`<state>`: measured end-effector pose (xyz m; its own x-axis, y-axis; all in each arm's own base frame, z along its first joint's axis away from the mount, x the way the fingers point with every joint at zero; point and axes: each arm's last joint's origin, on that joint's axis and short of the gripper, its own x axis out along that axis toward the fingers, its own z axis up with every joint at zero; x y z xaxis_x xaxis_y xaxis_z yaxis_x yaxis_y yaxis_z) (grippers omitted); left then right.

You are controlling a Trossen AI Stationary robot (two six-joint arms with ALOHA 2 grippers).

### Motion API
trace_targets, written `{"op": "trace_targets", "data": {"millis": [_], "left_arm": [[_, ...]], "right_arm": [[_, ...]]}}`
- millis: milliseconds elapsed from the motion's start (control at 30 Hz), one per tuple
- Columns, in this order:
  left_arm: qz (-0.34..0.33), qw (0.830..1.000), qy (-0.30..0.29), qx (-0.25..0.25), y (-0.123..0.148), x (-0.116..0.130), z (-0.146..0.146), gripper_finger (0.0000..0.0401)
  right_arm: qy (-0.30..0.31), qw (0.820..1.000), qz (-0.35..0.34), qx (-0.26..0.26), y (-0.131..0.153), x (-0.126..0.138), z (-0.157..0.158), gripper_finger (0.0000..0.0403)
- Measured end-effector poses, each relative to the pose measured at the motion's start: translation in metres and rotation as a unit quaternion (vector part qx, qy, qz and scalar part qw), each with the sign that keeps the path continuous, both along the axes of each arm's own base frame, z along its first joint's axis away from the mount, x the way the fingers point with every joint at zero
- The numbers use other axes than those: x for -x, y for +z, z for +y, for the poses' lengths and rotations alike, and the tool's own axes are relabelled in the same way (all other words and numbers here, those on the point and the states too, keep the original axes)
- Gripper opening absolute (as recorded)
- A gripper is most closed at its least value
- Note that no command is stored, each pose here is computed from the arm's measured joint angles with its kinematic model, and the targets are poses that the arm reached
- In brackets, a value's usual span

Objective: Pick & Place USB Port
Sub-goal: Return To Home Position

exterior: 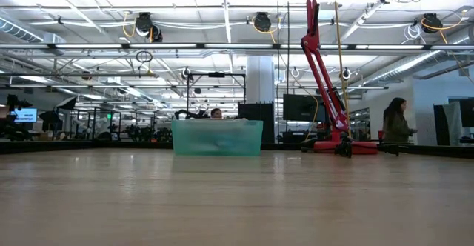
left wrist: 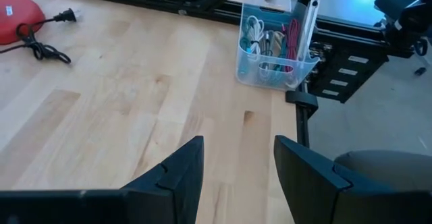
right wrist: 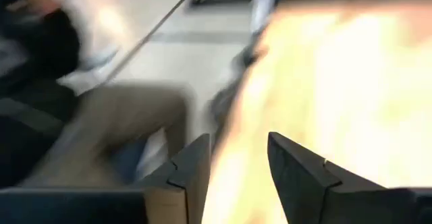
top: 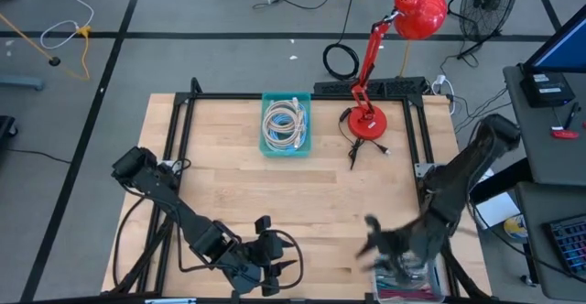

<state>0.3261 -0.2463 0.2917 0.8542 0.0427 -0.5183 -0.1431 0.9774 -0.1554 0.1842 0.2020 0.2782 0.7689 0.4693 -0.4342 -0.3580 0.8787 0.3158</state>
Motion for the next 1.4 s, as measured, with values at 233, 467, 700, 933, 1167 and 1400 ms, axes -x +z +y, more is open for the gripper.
{"op": "trace_targets", "data": {"millis": [233,467,700,933,1167,1400], "left_arm": [[0.002,1.0,-0.003,0.001,0.0,0.0,0.0,0.0184],[0.005,1.0,-0.004,0.0,-0.001,0.0,0.0,0.0184],[0.005,1.0,0.001,0.008,-0.001,0.001,0.0,0.0184],[0.007,1.0,0.003,0.028,-0.001,0.007,-0.007,0.0184],[-0.001,0.999,0.013,0.047,-0.001,0.017,-0.019,0.0184],[-0.02,0.998,0.034,0.048,0.001,0.021,-0.024,0.0184]], "right_arm": [[-0.146,0.965,-0.146,0.164,0.038,-0.009,-0.061,0.0078],[-0.252,0.909,-0.157,0.293,0.05,-0.028,-0.127,0.0005],[-0.263,0.932,-0.116,0.223,0.048,-0.041,-0.208,0.0],[-0.177,0.973,-0.063,0.133,0.02,-0.036,-0.245,0.0],[-0.203,0.964,-0.076,0.152,-0.056,-0.002,-0.225,0.0],[-0.226,0.952,-0.16,0.128,-0.102,0.042,-0.207,0.0]]}}
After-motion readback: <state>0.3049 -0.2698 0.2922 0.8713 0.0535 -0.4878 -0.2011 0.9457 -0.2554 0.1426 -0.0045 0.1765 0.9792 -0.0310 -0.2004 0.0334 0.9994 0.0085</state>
